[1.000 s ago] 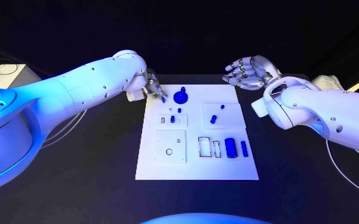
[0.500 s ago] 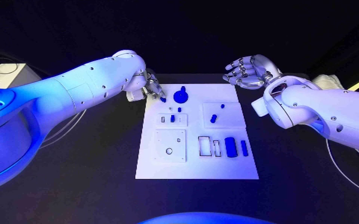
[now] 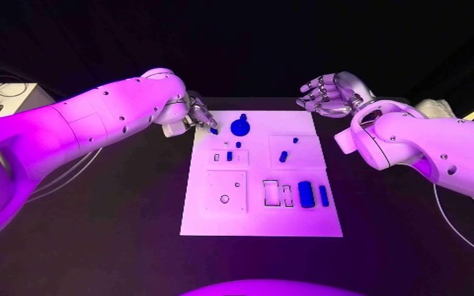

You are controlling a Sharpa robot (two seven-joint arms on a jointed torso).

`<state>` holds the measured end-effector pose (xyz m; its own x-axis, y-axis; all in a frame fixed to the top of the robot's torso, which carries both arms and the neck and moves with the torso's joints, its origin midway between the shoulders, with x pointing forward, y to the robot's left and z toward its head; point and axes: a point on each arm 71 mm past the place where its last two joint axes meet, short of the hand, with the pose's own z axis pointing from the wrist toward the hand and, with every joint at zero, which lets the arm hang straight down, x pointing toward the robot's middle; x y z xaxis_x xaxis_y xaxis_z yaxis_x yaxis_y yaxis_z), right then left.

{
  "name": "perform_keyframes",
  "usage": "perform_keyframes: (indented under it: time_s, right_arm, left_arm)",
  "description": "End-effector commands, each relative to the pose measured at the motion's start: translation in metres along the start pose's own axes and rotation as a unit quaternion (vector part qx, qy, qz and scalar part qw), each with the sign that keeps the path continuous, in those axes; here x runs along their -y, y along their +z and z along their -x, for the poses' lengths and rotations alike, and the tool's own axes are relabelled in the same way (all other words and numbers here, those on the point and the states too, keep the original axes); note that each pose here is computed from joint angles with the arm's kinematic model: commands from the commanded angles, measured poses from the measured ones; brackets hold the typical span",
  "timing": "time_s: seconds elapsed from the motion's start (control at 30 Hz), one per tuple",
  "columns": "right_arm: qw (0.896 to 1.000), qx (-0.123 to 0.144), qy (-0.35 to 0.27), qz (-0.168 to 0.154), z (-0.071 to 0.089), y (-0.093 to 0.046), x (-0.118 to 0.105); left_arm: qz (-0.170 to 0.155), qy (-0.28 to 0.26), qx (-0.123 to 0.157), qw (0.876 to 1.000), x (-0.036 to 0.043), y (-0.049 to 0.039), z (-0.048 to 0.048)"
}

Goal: Assemble the parts on the task board

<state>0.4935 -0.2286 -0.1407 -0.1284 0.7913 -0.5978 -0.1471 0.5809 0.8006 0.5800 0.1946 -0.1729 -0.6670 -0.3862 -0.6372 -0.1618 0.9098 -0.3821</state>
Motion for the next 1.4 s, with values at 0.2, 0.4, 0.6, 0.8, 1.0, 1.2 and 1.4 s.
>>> perform_keyframes:
  time_s: [0.2, 0.4, 0.6, 0.8, 1.0, 1.2, 1.4]
  right_arm:
    - [1.0, -0.002, 0.001, 0.004, 0.001, 0.0, 0.0]
    - [1.0, -0.001, 0.001, 0.004, 0.002, 0.0, 0.001]
    - [1.0, -0.001, 0.001, 0.003, 0.002, 0.0, 0.002]
    - [1.0, -0.001, 0.001, 0.003, 0.002, 0.0, 0.002]
    - [1.0, -0.001, 0.001, 0.003, 0.002, 0.0, 0.002]
    - [1.0, -0.001, 0.001, 0.002, 0.002, 0.0, 0.002]
    - [1.0, -0.002, 0.001, 0.003, 0.001, 0.0, 0.002]
  left_arm:
    - [-0.029, -0.023, 0.037, 0.999, 0.0005, -0.0169, -0.0045]
    - [-0.041, 0.004, 0.053, 0.998, 0.0022, -0.0265, -0.0139]
    - [-0.045, 0.026, 0.058, 0.997, 0.0032, -0.0294, -0.0243]
    - [-0.042, 0.05, 0.045, 0.997, 0.0029, -0.0265, -0.0415]
    - [-0.037, 0.07, 0.023, 0.997, 0.002, -0.0246, -0.0538]
    - [-0.032, 0.086, 0.007, 0.996, 0.0011, -0.0238, -0.0603]
    - [-0.03, 0.098, -0.007, 0.995, 0.0012, -0.0228, -0.0664]
